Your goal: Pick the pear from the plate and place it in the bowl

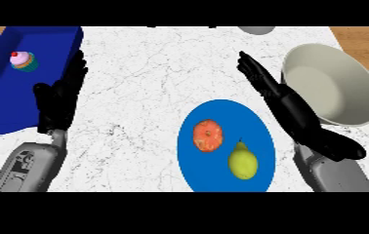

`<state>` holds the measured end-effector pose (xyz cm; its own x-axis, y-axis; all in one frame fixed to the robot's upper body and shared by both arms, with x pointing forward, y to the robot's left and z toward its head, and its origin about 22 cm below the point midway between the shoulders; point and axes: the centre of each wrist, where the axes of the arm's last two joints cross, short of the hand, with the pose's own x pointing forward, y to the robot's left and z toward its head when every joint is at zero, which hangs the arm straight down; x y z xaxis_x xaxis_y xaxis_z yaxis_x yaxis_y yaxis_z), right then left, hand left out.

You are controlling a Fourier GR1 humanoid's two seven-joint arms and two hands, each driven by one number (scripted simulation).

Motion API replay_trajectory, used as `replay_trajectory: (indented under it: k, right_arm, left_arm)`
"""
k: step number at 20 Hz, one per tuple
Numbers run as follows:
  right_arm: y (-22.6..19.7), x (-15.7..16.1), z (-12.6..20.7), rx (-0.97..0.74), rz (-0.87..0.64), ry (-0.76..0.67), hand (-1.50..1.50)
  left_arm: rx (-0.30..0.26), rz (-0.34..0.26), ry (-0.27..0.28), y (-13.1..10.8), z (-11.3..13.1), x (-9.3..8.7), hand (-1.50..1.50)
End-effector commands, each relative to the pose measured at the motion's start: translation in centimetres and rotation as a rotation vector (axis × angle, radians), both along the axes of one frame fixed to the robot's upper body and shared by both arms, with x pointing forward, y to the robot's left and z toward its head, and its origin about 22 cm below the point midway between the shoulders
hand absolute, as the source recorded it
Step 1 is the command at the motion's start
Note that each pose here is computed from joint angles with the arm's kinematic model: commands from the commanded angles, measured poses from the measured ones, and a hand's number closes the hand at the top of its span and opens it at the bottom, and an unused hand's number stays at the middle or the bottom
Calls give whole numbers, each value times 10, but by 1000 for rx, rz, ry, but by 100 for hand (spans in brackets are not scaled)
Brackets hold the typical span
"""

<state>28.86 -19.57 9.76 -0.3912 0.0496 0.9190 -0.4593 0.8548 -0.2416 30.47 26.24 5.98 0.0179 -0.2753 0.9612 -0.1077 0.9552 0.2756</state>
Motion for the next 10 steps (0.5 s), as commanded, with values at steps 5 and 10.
replay_trajectory:
  k: [5,10]
  right_arm:
    - [-73,26,43,-17,-361,161,150]
    - [-143,-10,-19,-627,-799,570,-150]
  left_arm:
    - [36,67,-72,38,11,-11,0]
    - [-6,120,0,50,-6,-21,0]
